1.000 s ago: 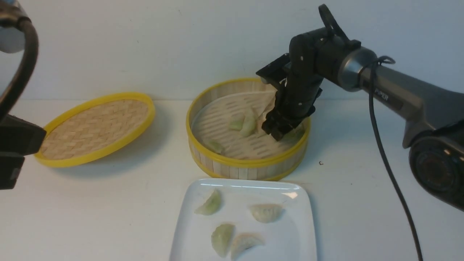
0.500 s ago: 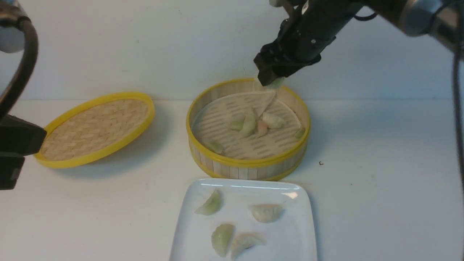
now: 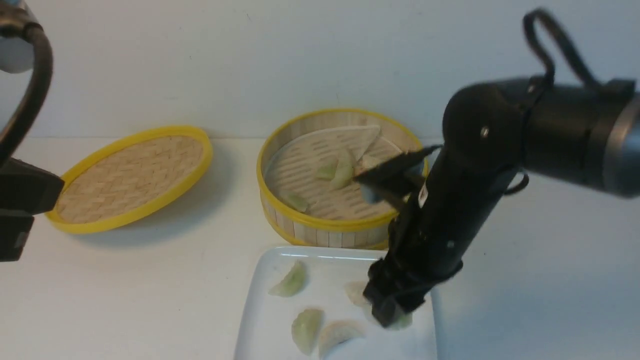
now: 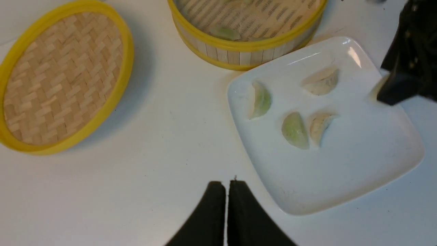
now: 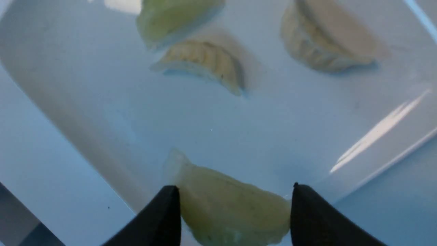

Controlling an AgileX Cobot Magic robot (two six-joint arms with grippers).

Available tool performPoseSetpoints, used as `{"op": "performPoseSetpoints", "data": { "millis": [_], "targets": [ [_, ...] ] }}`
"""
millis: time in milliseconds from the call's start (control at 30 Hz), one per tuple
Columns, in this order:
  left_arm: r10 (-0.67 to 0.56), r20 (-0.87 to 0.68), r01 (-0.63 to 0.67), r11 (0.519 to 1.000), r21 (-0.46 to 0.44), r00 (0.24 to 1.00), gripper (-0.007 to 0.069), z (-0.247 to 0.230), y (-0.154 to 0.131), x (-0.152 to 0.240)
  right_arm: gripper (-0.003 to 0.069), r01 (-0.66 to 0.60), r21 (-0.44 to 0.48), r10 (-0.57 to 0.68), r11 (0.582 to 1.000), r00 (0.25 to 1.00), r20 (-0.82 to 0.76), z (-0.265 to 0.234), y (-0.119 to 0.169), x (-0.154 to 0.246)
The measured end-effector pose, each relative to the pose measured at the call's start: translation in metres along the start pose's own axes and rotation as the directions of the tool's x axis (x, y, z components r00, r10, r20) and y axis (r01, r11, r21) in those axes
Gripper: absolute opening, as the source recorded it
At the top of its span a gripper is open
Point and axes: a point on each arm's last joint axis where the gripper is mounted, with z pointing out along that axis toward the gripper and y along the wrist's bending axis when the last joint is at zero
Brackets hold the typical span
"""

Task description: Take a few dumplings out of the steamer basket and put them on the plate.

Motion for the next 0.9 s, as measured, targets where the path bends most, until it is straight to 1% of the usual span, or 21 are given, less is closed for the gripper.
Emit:
{"op": "performPoseSetpoints", "data": {
  "millis": [100,200,400,467,567,633,700,800,833,867,900],
  "targets": [
    [0.0,0.0,0.0,1.0,0.0,1.0,-0.0006,0.0,0.0,0.0,0.0379,-0.004,0.002,0.004,1.0,1.0,-0.017,0.018,0.0,0.001],
    [0.0,0.0,0.0,1.0,0.001,1.0,-0.0006,0.0,0.0,0.0,0.0379,-0.019,0.013,0.019,1.0,1.0,0.001,0.033,-0.004,-0.005],
    [0.0,0.0,0.0,1.0,0.003,1.0,-0.0006,0.0,0.0,0.0,0.0384,-0.064,0.026,0.063,0.998,0.997,0.054,0.038,-0.007,-0.011],
    [0.0,0.0,0.0,1.0,0.003,1.0,-0.0006,0.0,0.0,0.0,0.041,-0.076,0.027,0.075,0.997,0.996,0.045,0.035,-0.006,-0.011],
    [0.004,0.0,-0.004,1.0,0.003,1.0,-0.0006,0.0,0.0,0.0,0.0486,-0.088,0.036,0.088,0.995,0.996,0.016,0.025,-0.005,-0.015],
    [0.006,0.0,-0.006,1.0,0.003,1.0,-0.0006,0.0,0.0,0.0,0.051,-0.092,0.044,0.092,0.995,0.996,0.007,0.021,-0.005,-0.016],
    [0.007,0.0,-0.007,1.0,0.003,1.0,-0.0006,0.0,0.0,0.0,0.0532,-0.1,0.062,0.099,0.993,0.995,0.019,0.007,-0.004,-0.02],
    [0.007,0.0,-0.007,1.0,0.003,1.0,-0.0006,0.0,0.0,0.0,0.0525,-0.101,0.09,0.096,0.991,0.994,0.06,-0.019,-0.001,-0.022],
    [0.007,0.0,-0.007,1.0,0.003,1.0,-0.0006,0.0,0.0,0.0,0.0501,-0.097,0.105,0.087,0.99,0.992,0.091,-0.037,0.001,-0.019],
    [0.007,0.0,-0.007,1.0,0.003,1.0,-0.0006,0.0,0.0,0.0,0.0496,-0.096,0.105,0.086,0.99,0.992,0.097,-0.039,0.002,-0.019],
    [0.007,0.0,-0.007,1.0,0.003,1.0,-0.0006,0.0,0.0,0.0,0.0447,-0.101,0.124,0.082,0.987,0.985,0.152,-0.064,0.005,-0.013]
  ]
}}
